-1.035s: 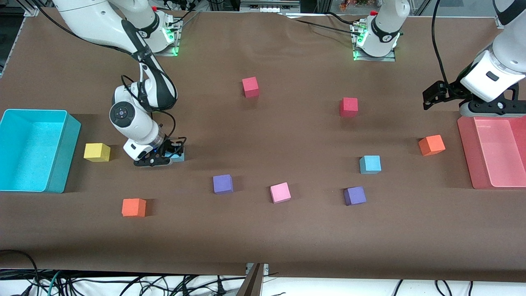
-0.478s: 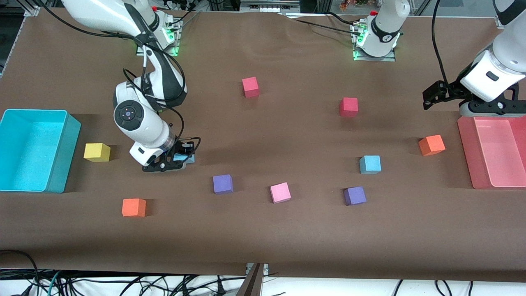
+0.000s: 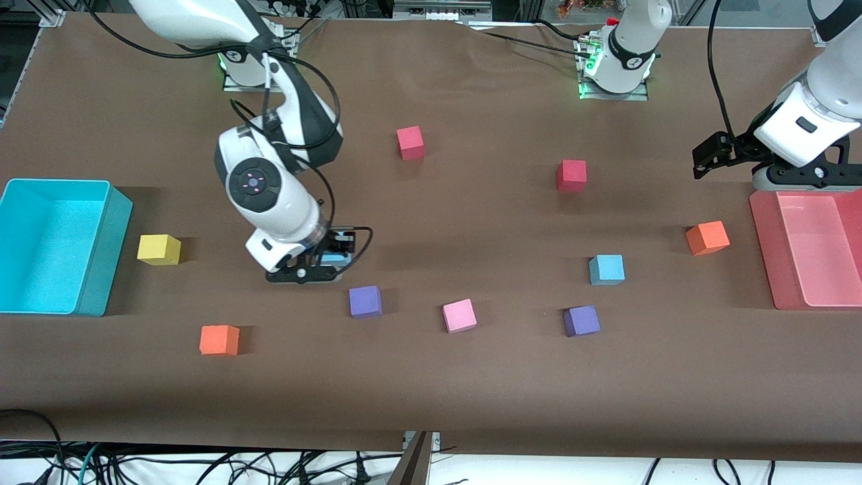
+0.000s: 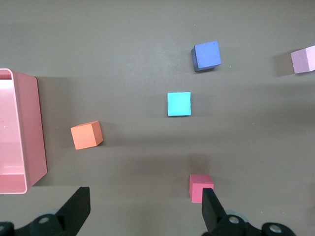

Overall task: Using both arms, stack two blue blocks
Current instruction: 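Carry the light blue cube with the right gripper toward the table middle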

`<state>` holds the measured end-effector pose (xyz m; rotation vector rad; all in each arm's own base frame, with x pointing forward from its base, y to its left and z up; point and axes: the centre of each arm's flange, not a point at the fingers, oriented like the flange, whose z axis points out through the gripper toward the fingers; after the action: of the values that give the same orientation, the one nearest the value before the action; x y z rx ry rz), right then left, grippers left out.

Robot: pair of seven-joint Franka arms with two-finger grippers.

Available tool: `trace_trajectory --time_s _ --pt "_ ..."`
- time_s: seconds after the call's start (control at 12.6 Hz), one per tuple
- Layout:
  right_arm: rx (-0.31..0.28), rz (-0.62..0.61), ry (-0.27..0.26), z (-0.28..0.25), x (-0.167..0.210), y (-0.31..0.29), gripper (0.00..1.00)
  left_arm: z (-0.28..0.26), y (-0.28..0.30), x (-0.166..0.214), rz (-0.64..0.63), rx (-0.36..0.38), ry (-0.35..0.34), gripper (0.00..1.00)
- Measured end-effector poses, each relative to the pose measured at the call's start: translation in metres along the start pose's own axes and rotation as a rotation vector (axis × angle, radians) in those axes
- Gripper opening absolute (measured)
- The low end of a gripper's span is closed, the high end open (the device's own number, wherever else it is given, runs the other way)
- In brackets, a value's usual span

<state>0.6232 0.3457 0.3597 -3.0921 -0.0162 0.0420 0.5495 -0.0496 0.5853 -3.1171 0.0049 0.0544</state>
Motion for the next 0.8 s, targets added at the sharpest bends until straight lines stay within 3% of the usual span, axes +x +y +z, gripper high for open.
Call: trace_trajectory --time_s 0.56,0.8 --pt "0.052 0.011 0.029 0.036 -0.021 -0.133 0.56 0.000 0.000 0.000 0.000 0.000 -0.001 1.00" --pt "0.103 0.012 0.069 0.055 -0.048 -0.192 0.56 0.000 0.000 -0.001 0.000 0.001 -0.007 1.00"
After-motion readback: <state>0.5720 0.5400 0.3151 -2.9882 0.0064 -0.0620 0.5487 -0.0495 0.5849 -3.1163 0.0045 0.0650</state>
